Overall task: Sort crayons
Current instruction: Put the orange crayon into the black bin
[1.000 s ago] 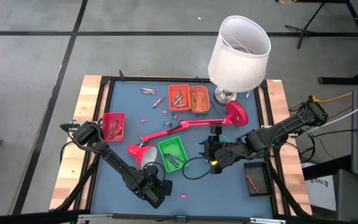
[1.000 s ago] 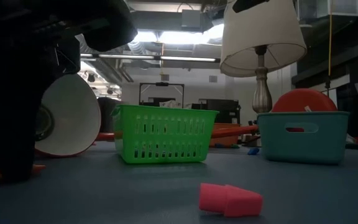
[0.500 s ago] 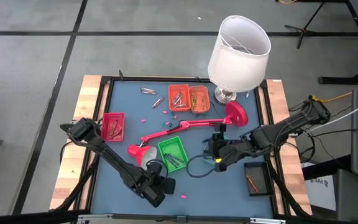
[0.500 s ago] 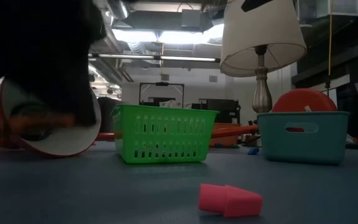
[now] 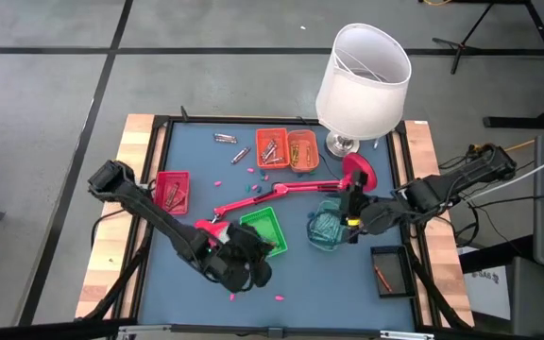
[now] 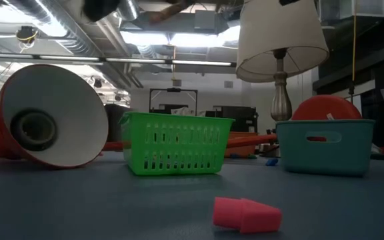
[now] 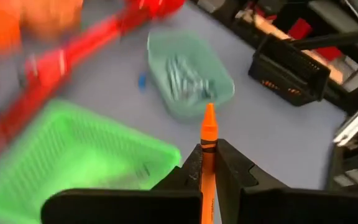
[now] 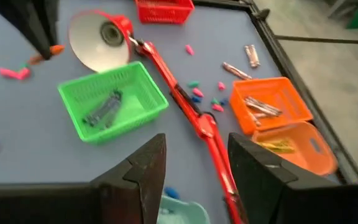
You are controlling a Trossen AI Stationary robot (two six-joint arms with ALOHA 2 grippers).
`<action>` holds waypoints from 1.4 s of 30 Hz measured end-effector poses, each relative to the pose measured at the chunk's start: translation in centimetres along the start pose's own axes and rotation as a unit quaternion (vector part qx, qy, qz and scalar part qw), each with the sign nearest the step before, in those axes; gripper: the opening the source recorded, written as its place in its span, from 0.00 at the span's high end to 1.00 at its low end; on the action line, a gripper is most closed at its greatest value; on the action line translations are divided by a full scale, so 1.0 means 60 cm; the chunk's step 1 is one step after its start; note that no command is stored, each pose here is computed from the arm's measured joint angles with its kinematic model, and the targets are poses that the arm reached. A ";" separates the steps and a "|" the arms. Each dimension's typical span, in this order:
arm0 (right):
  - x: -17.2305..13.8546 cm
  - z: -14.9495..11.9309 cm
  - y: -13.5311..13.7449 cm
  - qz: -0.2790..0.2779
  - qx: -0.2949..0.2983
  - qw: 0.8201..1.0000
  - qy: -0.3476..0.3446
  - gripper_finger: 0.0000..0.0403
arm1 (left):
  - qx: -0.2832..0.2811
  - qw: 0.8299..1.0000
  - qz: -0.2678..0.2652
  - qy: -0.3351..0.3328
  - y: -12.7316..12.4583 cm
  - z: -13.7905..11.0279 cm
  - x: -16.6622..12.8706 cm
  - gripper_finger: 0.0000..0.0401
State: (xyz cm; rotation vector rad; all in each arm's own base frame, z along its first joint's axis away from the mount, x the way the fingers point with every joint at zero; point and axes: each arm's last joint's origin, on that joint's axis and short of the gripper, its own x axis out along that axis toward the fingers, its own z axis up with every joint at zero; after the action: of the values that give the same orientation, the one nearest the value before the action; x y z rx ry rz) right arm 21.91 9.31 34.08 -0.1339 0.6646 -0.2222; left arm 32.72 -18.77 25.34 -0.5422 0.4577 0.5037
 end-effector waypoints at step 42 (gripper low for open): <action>0.092 -0.066 0.063 0.191 0.027 0.937 -0.290 0.57 | 0.268 0.929 -0.219 -0.133 -0.002 0.167 0.074 0.99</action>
State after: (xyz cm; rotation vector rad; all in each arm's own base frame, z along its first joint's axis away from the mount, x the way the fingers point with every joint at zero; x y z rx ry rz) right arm 24.28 11.42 26.99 -0.0111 0.0856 0.1745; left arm 38.98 -11.57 30.68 -0.0337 0.1868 0.0064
